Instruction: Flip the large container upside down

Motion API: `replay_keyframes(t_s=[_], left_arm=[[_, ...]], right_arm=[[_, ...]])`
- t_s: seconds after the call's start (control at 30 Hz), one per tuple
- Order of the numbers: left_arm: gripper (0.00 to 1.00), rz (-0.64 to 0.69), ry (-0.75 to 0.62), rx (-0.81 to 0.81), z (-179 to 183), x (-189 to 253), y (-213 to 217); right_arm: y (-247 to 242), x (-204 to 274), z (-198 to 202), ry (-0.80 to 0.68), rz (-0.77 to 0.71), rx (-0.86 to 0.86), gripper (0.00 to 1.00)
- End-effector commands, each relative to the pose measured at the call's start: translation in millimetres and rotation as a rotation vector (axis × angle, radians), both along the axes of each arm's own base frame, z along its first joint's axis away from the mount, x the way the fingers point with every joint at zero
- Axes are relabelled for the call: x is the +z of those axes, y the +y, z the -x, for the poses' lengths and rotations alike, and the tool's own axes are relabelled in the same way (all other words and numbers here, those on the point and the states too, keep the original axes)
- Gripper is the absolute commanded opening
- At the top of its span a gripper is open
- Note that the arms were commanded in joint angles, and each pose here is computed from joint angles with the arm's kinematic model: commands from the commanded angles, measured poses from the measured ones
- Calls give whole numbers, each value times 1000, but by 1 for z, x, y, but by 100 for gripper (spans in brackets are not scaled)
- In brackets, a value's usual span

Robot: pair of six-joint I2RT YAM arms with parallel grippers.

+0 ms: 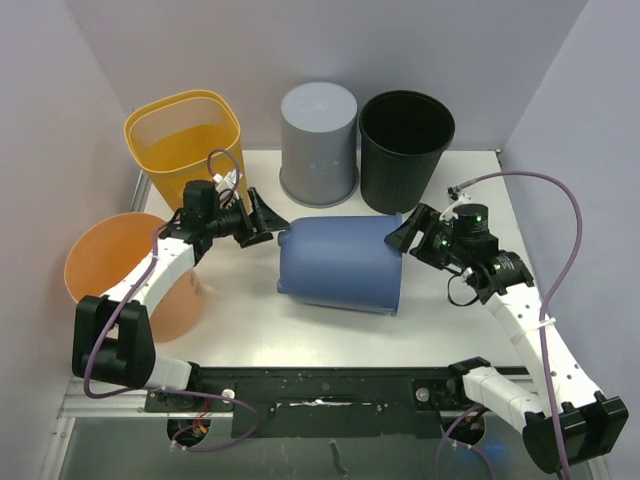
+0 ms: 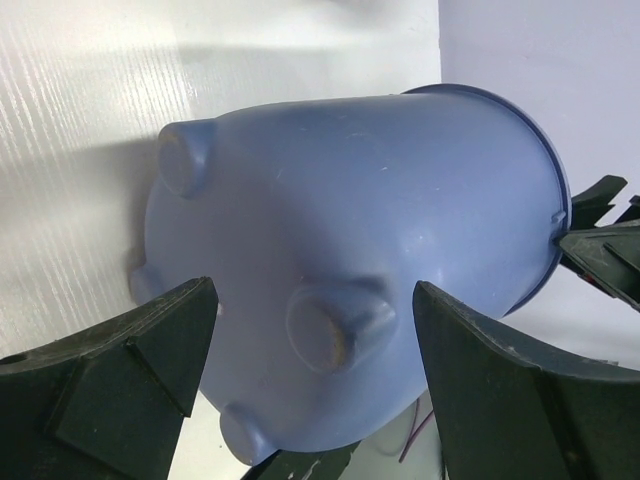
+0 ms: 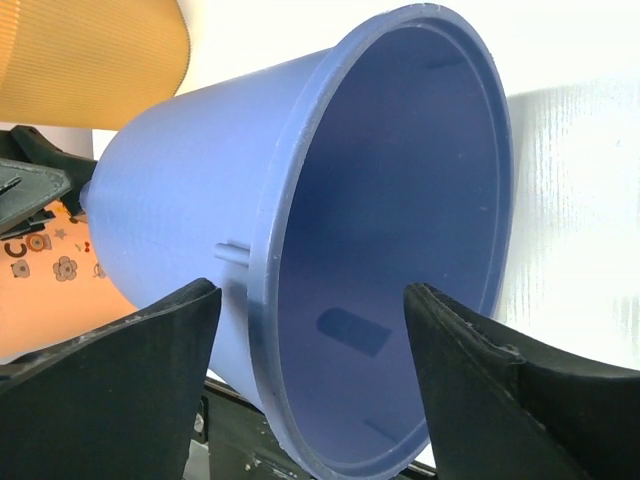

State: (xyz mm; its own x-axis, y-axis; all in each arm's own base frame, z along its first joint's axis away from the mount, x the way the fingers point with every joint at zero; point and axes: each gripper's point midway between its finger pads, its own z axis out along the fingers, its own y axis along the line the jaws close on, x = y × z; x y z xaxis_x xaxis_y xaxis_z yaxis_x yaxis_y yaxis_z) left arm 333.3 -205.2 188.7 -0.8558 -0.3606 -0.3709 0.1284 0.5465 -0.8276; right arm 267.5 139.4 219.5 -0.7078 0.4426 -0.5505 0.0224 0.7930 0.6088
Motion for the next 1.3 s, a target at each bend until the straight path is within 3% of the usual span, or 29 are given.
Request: replay_keyframes(t_s=[0.0, 0.27, 0.57, 0.7, 1.27], left_arm=[[79, 28, -55, -32, -5, 10, -8], [79, 29, -52, -44, -5, 8, -13], [79, 29, -53, -48, -5, 7, -16], [79, 29, -51, -53, -4, 7, -18], [76, 106, -75, -126, 12, 37, -28]], right_arm=[[-6, 31, -6, -86, 19, -9, 77], [-10, 41, -1, -103, 38, -7, 78], [-10, 29, 11, -65, 42, 12, 42], [-4, 29, 8, -69, 25, 37, 36], [-3, 15, 5, -39, 29, 35, 32]])
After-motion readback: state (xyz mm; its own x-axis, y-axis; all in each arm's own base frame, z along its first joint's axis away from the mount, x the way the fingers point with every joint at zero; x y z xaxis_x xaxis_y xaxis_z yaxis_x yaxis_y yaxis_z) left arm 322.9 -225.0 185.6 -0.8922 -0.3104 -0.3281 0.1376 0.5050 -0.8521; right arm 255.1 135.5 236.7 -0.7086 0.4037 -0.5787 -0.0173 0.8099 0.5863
